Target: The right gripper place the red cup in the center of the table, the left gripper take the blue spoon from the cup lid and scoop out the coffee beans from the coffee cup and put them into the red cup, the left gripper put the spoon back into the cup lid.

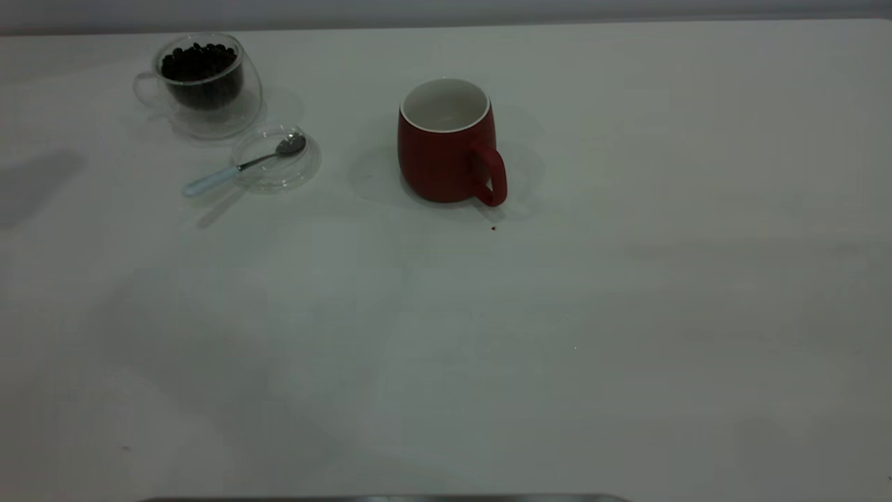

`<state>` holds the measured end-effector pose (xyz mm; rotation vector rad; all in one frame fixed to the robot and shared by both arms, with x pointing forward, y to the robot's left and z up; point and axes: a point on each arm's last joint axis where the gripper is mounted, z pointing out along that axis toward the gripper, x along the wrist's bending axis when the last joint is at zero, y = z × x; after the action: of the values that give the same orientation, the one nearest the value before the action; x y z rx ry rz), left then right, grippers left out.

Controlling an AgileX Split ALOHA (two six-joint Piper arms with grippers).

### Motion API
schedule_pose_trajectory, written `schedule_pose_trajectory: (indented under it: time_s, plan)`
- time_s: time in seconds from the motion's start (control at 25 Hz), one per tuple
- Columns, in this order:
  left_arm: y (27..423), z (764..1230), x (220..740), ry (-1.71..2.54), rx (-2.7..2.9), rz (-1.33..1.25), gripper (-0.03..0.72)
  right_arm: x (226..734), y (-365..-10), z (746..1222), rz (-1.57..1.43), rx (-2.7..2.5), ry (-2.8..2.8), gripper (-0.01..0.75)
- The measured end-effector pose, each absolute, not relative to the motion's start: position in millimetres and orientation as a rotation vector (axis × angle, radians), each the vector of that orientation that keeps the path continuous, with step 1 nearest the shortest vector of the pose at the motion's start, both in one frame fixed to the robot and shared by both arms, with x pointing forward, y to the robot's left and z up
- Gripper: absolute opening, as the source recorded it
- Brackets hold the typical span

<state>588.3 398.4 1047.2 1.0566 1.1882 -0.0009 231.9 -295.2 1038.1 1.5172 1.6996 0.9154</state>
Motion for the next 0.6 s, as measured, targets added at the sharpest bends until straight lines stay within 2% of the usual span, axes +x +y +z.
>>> schedule_pose_trajectory:
  time_s: [0.2,0.32,0.44,0.6]
  plan:
    - [340.2,1144.4,524.3,0.949,1.347,0.150,0.462,231.9,-295.2,1038.1,0.915,1.517,1.700,0.520]
    - [323.1,1178.4,473.6,1.053,1.509,0.334,0.462,231.9,-295.2,1038.1,0.915,1.517,1.700,0.520]
    - [315.5,1196.6,424.1,1.225,1.606,0.566,0.462,231.9,-295.2,1038.1,0.915,1.517,1.700,0.520]
    - [307.3,1206.2,363.7,1.474,1.582,0.733,0.462,231.9,-295.2,1038.1,0.915,1.517,1.700,0.520]
